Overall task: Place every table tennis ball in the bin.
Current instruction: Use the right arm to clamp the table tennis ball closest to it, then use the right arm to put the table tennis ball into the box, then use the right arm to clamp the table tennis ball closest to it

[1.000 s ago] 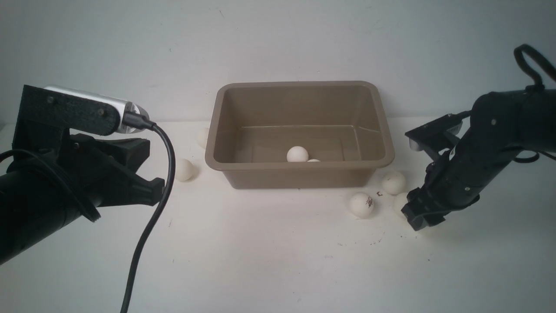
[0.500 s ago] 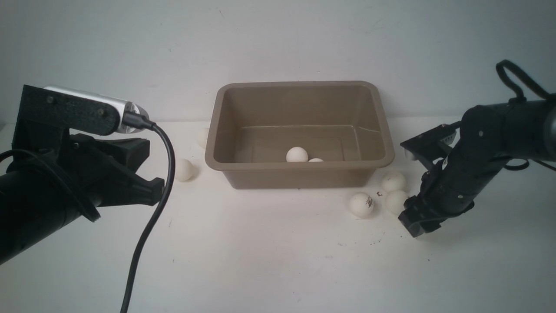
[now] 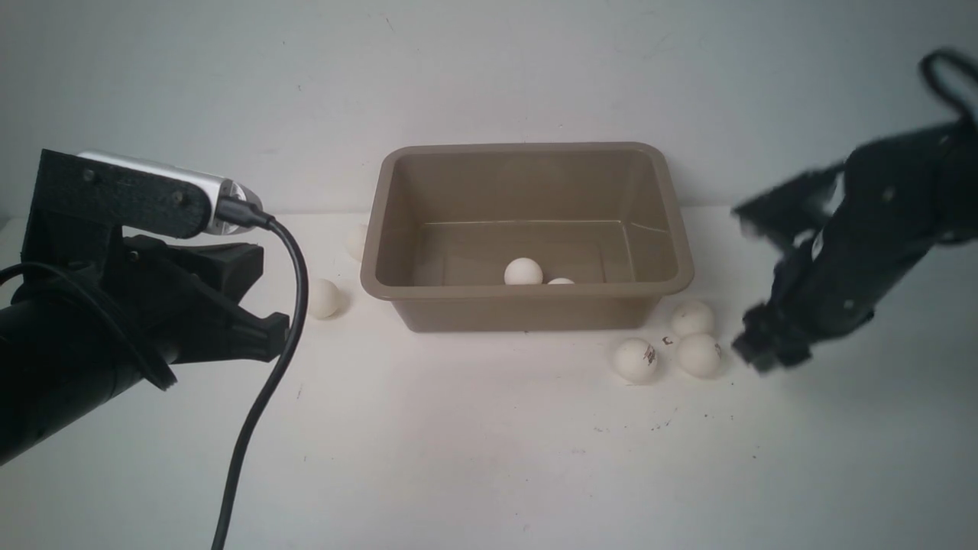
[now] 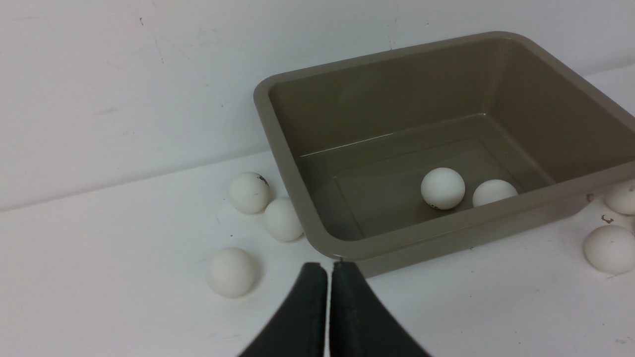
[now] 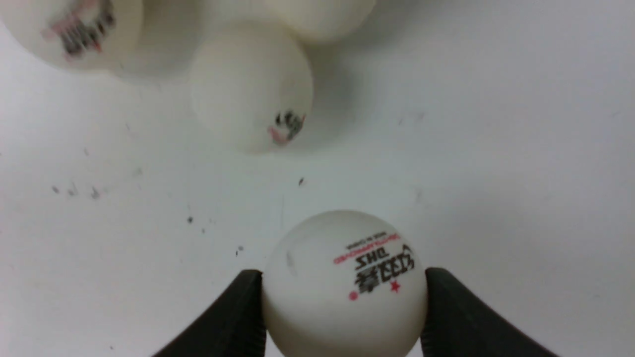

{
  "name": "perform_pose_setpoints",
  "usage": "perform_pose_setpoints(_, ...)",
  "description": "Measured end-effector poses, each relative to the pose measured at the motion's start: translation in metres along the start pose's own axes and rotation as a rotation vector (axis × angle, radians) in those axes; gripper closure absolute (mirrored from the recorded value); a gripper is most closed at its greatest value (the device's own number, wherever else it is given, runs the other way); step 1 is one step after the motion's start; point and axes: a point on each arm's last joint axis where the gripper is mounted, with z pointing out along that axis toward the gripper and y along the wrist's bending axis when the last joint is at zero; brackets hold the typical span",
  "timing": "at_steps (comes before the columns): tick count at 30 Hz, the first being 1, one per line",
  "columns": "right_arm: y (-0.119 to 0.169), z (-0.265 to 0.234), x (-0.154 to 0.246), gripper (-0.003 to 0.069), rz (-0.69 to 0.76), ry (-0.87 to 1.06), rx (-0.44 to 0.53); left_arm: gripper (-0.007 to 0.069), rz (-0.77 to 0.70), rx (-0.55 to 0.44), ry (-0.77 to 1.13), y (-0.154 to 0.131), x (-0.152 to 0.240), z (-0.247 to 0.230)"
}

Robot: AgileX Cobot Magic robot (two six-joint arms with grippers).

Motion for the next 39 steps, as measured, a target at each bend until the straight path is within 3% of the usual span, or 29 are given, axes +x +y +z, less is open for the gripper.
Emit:
perform_pose_setpoints(6, -0.006, -0.064, -0.054, 0.0292, 0.023, -0.298, -0.047, 0.0629, 0.0, 0.0, 0.0, 0.0, 0.0, 0.0)
perform_pose_setpoints(9, -0.007, -0.066, -0.072, 0.0292, 0.035, -0.347, -0.082, 0.0629, 0.0, -0.005, 0.0, 0.0, 0.0, 0.0)
perform_pose_setpoints(15, 0.012, -0.01, -0.103, 0.0292, 0.003, -0.239, -0.187, 0.0629, 0.0, 0.0, 0.0, 0.0, 0.0, 0.0)
perform_pose_setpoints(25, 0.042, 0.049, -0.121, 0.0287, -0.072, -0.162, -0.211, 0.0629, 0.0, -0.005, 0.0, 0.0, 0.0, 0.0)
perform_pose_setpoints(31, 0.039, 0.041, -0.124, 0.0228, -0.071, -0.14, -0.179, 0.0629, 0.0, 0.0, 0.001, 0.0, 0.0, 0.0)
perform_pose_setpoints(39, 0.03, -0.012, -0.115, 0.0218, -0.092, -0.059, -0.117, 0.0629, 0.0, -0.005, 0.001, 0.0, 0.0, 0.0)
